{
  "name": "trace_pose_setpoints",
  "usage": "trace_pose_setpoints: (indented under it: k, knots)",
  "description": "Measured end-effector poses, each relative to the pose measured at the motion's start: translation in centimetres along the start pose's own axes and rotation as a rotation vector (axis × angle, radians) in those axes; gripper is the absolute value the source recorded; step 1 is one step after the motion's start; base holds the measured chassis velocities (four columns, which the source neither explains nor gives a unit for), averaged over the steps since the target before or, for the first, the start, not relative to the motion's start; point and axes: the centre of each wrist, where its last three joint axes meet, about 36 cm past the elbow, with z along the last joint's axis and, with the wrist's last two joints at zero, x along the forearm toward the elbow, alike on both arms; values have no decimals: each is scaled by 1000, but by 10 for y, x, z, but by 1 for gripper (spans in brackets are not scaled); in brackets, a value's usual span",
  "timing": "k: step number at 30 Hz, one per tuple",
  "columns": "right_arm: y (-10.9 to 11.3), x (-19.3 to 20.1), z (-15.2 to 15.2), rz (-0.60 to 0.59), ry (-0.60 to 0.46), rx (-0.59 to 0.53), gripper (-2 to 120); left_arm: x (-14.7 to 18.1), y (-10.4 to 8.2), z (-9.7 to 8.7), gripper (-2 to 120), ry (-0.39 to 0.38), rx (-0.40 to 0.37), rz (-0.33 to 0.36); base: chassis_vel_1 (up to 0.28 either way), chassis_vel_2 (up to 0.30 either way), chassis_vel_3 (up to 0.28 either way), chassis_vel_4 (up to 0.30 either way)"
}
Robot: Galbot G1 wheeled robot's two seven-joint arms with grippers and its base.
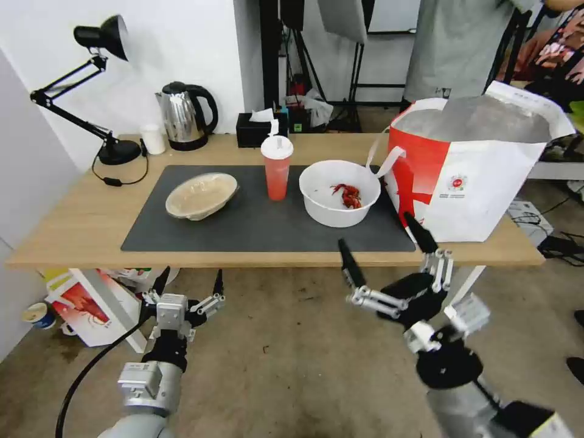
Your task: Pick up the trash from the table and place it into the takeout bag.
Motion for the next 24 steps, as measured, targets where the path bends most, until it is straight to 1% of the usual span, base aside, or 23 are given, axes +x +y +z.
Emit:
trace_pose_setpoints:
  k: [2,4,5,7,15,22,23,24]
  knots:
    - [-19,-8,-7,-9,25,17,100,0,0,0,100,0,0,0,0,0,0,0]
    - [-20,-9,-7,-9,26,17,100,0,0,0,100,0,0,0,0,0,0,0]
    - [-35,-16,-15,-17,45,29,100,0,0,0,100,0,0,0,0,0,0,0]
    - [-47,-22,-22,-23,56,42,100,0,0,0,100,0,0,0,0,0,0,0]
    - [-51,-24,-23,-26,64,42,100,0,0,0,100,0,0,0,0,0,0,0]
    - [-65,-42,-21,-67,65,60,100,0,0,0,100,0,0,0,0,0,0,0]
    - [-70,-49,-20,-83,66,68,100,0,0,0,100,0,0,0,0,0,0,0]
    - [-75,-56,-24,-93,43,88,100,0,0,0,100,0,0,0,0,0,0,0]
